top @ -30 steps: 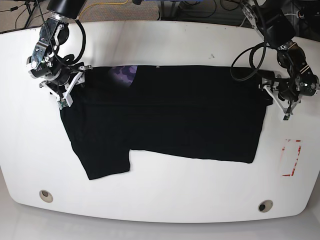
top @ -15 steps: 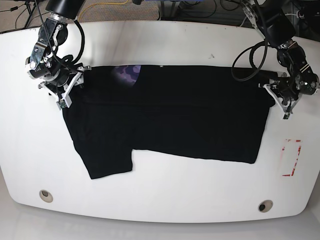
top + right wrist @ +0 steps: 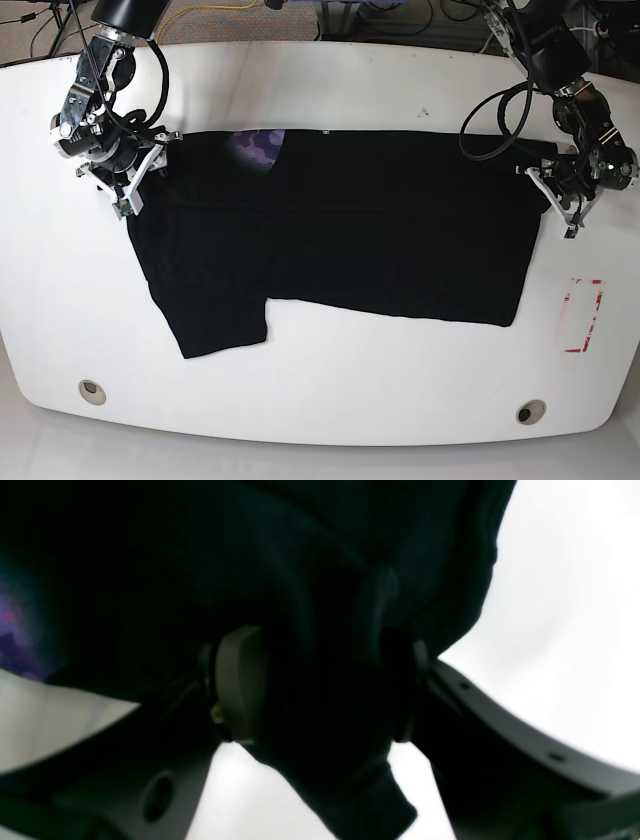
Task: Layout the t-shirt on the table in an organized manner, then fold the t-shirt properly
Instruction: 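Hold the edge with both grippers and pull them apart to tension it, then hold the t-shirt edge taut between both grippers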
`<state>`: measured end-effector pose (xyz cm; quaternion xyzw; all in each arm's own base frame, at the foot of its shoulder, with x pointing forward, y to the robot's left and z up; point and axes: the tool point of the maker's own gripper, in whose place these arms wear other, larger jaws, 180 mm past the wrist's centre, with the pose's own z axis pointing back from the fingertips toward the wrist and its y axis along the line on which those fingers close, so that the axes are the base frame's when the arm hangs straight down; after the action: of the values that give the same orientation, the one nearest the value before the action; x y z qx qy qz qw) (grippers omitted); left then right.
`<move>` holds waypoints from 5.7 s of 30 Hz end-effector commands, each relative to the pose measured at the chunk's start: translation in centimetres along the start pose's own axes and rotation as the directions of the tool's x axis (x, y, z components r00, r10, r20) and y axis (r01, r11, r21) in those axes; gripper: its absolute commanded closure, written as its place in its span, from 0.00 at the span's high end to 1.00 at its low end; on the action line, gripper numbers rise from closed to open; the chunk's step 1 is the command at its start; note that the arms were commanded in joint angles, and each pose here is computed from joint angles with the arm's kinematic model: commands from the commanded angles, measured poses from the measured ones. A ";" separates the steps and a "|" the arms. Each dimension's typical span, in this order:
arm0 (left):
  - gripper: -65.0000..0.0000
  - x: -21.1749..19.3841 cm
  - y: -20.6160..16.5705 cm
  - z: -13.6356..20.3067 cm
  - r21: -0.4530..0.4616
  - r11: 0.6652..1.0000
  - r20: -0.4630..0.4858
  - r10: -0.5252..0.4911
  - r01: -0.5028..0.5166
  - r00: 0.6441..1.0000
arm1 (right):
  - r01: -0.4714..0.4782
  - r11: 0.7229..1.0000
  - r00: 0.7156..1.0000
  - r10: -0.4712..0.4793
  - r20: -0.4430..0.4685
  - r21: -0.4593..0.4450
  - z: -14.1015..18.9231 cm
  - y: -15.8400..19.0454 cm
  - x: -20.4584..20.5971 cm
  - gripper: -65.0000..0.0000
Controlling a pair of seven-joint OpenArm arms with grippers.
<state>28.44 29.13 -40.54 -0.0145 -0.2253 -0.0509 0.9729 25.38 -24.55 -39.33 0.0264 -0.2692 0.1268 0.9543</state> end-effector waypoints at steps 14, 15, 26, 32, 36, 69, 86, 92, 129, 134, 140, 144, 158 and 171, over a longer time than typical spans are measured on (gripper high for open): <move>0.11 2.9 1.5 2.6 0.079 0.996 0.085 -0.050 0.043 0.995 | -0.013 1.000 0.999 0.014 0.046 -0.016 0.6 -0.5 1.4 0.53; 0.15 2.9 1.5 2.6 0.080 0.996 0.084 -0.050 0.043 0.995 | -0.013 1.000 0.999 0.014 0.046 -0.016 0.6 -0.5 1.4 0.53; 0.25 1.9 1.4 2.4 0.079 0.996 0.063 -0.051 0.046 0.997 | -0.013 1.000 0.999 0.014 0.046 -0.016 0.6 -0.5 1.4 0.53; 0.17 1.8 1.4 2.3 0.076 0.996 0.058 -0.048 0.043 0.997 | -0.013 1.000 0.999 0.014 0.046 -0.016 0.6 -0.5 1.4 0.53; 0.18 1.8 1.5 2.3 0.077 0.996 0.061 -0.047 0.042 0.997 | -0.013 1.000 0.999 0.014 0.046 -0.016 0.6 -0.5 1.4 0.53; 0.60 2.2 4.6 0.5 -0.130 0.965 0.151 0.246 -0.227 0.957 | -0.011 1.000 0.999 0.012 0.039 -0.016 0.6 -0.5 1.1 0.53; 0.41 3.8 3.6 0.5 -0.170 0.962 0.192 0.243 -0.212 0.951 | -0.009 1.000 0.999 0.010 0.040 -0.013 0.6 -0.4 1.1 0.53; 0.38 4.6 2.7 0.2 -0.181 0.968 0.195 0.210 -0.176 0.958 | -0.009 1.000 0.999 0.010 0.040 -0.013 0.6 -0.4 1.1 0.53; 0.17 4.2 3.0 0.7 -0.159 0.975 0.167 0.182 -0.156 0.969 | -0.010 1.000 0.999 0.010 0.043 -0.014 0.6 -0.5 1.2 0.53; 0.17 4.0 3.3 2.0 -0.113 0.987 0.182 0.135 -0.116 0.974 | -0.010 1.000 0.999 0.011 0.044 -0.014 0.6 -0.5 1.3 0.53; 0.17 4.2 3.3 2.5 -0.096 0.990 0.191 0.117 -0.100 0.975 | -0.010 1.000 0.999 0.011 0.046 -0.015 0.6 -0.5 1.4 0.53; 0.17 4.0 3.4 2.4 -0.093 0.991 0.185 0.117 -0.101 0.976 | -0.009 1.000 0.999 0.010 0.045 -0.014 0.5 -0.5 1.3 0.53; 0.17 4.3 1.9 1.8 -0.113 0.993 0.162 0.063 -0.045 0.985 | -0.009 1.000 0.999 0.010 0.045 -0.014 0.5 -0.5 1.3 0.53; 0.00 3.7 1.6 1.5 -0.116 0.992 0.150 0.063 -0.046 0.987 | -0.010 1.000 0.999 0.011 0.044 -0.014 0.6 -0.5 1.3 0.53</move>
<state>30.16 29.74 -39.14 -0.0886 -0.2706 -0.0318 0.9581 25.37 -24.36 -39.38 0.0287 -0.2695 0.1261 0.9543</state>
